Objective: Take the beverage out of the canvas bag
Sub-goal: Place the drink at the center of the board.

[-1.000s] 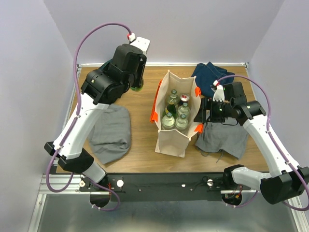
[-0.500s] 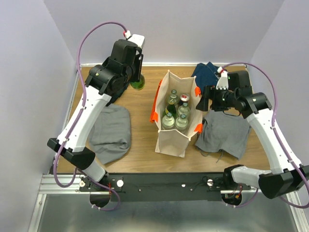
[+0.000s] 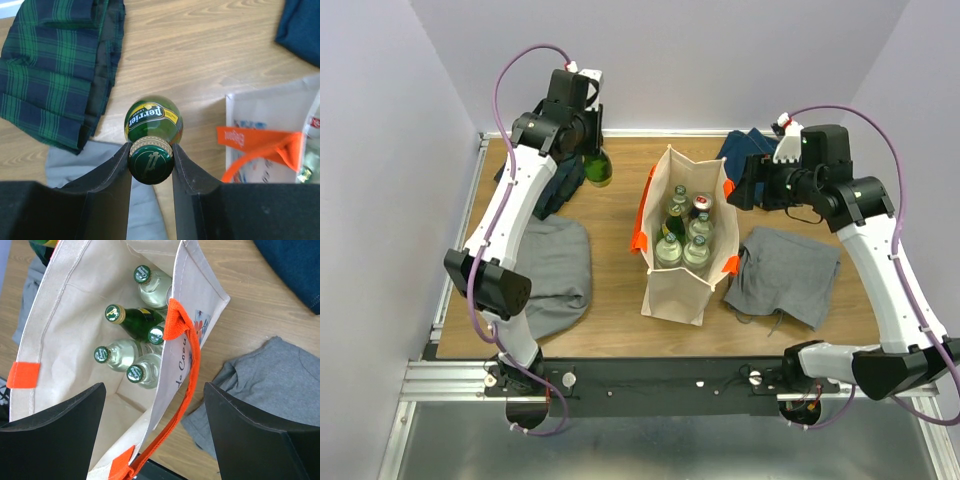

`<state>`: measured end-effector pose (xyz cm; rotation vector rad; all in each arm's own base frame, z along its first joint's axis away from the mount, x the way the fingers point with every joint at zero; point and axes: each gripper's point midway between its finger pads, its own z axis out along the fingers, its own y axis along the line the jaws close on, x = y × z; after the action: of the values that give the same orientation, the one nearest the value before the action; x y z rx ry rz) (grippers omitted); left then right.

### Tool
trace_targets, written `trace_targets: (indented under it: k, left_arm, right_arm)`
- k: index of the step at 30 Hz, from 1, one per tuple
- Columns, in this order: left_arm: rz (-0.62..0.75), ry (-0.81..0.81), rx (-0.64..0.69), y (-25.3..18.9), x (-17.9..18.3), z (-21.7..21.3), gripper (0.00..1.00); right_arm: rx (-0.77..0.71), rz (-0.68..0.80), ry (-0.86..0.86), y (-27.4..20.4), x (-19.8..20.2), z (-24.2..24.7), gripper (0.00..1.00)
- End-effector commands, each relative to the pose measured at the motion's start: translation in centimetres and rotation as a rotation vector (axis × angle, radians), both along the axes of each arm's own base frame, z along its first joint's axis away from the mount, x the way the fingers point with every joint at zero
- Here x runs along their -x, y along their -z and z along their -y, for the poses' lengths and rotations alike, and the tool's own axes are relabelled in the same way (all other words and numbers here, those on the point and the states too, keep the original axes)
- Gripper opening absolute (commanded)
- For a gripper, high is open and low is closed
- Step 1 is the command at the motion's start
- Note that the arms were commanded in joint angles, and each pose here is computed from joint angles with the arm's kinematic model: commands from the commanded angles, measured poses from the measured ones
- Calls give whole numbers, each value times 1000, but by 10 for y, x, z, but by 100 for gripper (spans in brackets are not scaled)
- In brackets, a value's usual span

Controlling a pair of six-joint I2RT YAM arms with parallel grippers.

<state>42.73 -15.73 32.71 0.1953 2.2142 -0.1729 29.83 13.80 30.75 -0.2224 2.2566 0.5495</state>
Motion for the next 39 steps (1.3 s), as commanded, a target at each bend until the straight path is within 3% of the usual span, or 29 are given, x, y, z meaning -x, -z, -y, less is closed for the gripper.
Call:
trace_targets:
  k: [1,8,17,28,39]
  left_arm:
    - [176,42,137,-38,-37,4,0]
    - [75,34,136,11,-78,-2,0]
    - [3,19,103,50,-94,-7,0]
    - [-54,12,-9,75,-93,-21,0]
    - [-95,17,-27,91,-88,-23,0]
  right_arm:
    - [30,1,-1,-1,-2,3,88]
    - [32,3,-3,-1,-1,3,88]
    - [34,-5,-5,4,0,3,88]
    - [42,-16,5,13,2,5,88]
    - [34,-19,10,17,0,4,88]
